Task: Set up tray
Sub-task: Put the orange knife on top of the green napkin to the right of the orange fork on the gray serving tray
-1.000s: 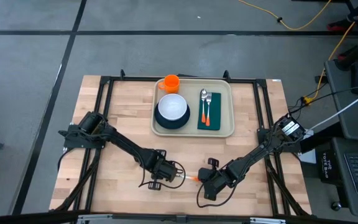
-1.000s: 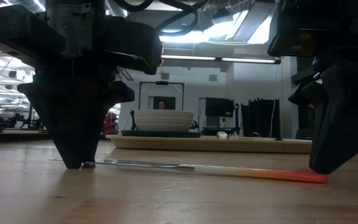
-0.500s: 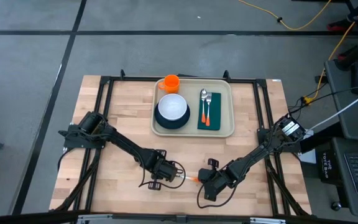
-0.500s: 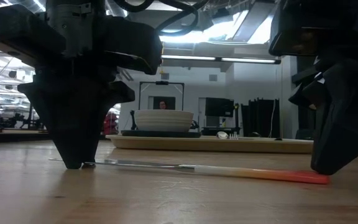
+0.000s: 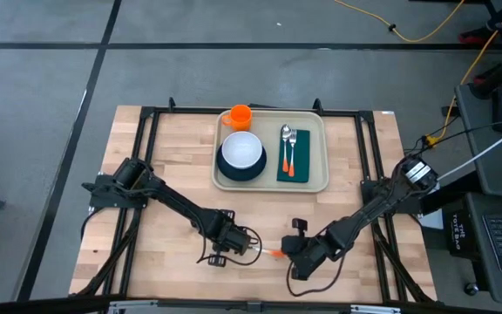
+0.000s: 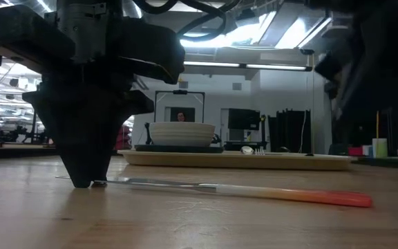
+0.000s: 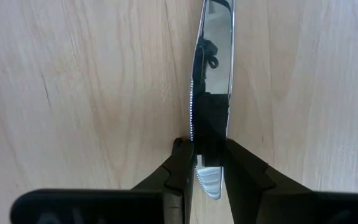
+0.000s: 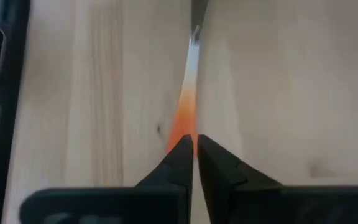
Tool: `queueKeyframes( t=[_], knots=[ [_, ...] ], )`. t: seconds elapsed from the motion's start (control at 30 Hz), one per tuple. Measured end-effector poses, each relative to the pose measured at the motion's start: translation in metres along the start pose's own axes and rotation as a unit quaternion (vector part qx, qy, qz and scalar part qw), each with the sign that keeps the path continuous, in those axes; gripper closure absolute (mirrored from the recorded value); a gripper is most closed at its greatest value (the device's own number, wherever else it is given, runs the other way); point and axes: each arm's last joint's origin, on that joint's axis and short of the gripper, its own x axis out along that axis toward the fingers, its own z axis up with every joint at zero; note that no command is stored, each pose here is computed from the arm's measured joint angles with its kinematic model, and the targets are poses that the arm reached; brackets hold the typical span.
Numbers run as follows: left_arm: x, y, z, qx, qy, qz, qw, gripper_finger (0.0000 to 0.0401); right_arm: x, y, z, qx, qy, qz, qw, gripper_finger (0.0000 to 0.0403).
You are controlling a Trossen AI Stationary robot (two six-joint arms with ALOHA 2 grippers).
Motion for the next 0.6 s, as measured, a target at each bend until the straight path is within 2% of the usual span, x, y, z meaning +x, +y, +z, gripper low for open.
queueKeyframes(
  t=[0.3,0.6],
  knots=[
    [-0.003,0.0,-0.001,0.011,0.006,-0.015,1.0,0.0343,-0.008,0.002,0.003,-0.022,-0.036,-0.019,0.999,0.039],
    [-0.027,0.002,-0.002,0.011,-0.018,-0.015,1.0,0.0343,-0.008,0.004,0.005,-0.02,-0.046,-0.014,0.999,0.0383]
  ],
)
